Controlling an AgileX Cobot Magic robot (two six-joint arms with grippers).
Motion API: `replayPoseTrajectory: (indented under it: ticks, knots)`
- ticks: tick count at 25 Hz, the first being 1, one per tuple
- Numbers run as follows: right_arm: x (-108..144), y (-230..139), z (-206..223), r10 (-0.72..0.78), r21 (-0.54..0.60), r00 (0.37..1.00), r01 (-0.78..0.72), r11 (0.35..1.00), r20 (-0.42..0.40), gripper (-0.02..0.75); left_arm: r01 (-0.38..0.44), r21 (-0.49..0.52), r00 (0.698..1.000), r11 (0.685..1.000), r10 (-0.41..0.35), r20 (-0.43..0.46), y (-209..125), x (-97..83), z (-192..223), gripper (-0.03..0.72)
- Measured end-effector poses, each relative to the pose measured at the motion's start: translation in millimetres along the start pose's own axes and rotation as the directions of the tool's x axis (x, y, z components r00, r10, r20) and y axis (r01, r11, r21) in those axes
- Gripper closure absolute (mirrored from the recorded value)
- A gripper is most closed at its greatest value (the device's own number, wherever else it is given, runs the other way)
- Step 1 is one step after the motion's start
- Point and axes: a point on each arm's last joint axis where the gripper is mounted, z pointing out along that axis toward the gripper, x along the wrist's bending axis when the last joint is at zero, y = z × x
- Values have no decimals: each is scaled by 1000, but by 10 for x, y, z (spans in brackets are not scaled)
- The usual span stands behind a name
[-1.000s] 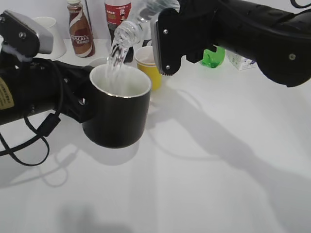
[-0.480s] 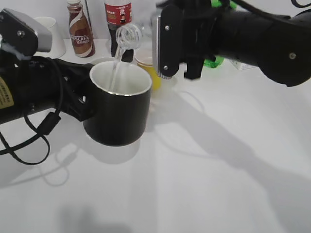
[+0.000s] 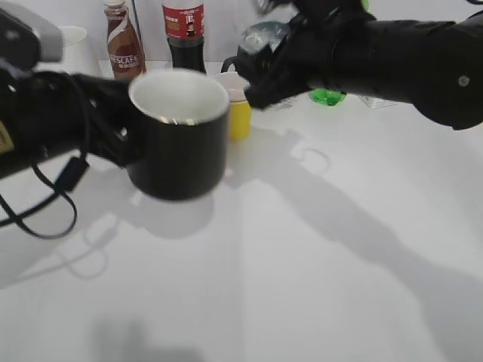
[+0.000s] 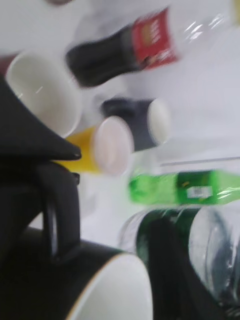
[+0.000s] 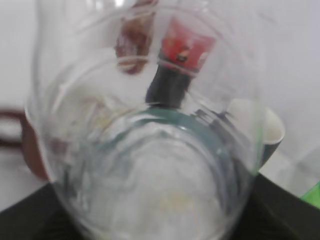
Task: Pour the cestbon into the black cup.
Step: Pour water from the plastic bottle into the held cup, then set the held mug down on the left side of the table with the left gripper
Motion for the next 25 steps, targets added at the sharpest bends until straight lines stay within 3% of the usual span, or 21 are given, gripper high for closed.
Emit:
replayPoseTrajectory:
  ticks: [5,9,13,16,19,25]
  knots:
    - [-206,29,-21,182,-64,982,-178,982,55,267,47,-139,981,989,-72,-179,81,407,-86,654]
    - [-455,-97,-50,262,-52,957,-257,965,123,267,67,-198,923,978,-136,-360,-25,898,-200,654]
    - [-546,-272,-90,286,-12,945,-288,958,159,267,77,-197,862,977,-165,-480,-251,1329,-221,654]
    - [-531,-329,-101,321,-1,934,-324,946,157,267,74,-218,842,973,-178,-510,-415,1533,-143,654]
    - [-518,-330,-100,317,2,938,-320,947,144,267,89,-208,840,974,-185,-510,-627,1650,14,654]
    - [-514,-335,-101,316,4,938,-319,948,141,267,135,-146,847,980,-190,-496,-1004,1732,230,654]
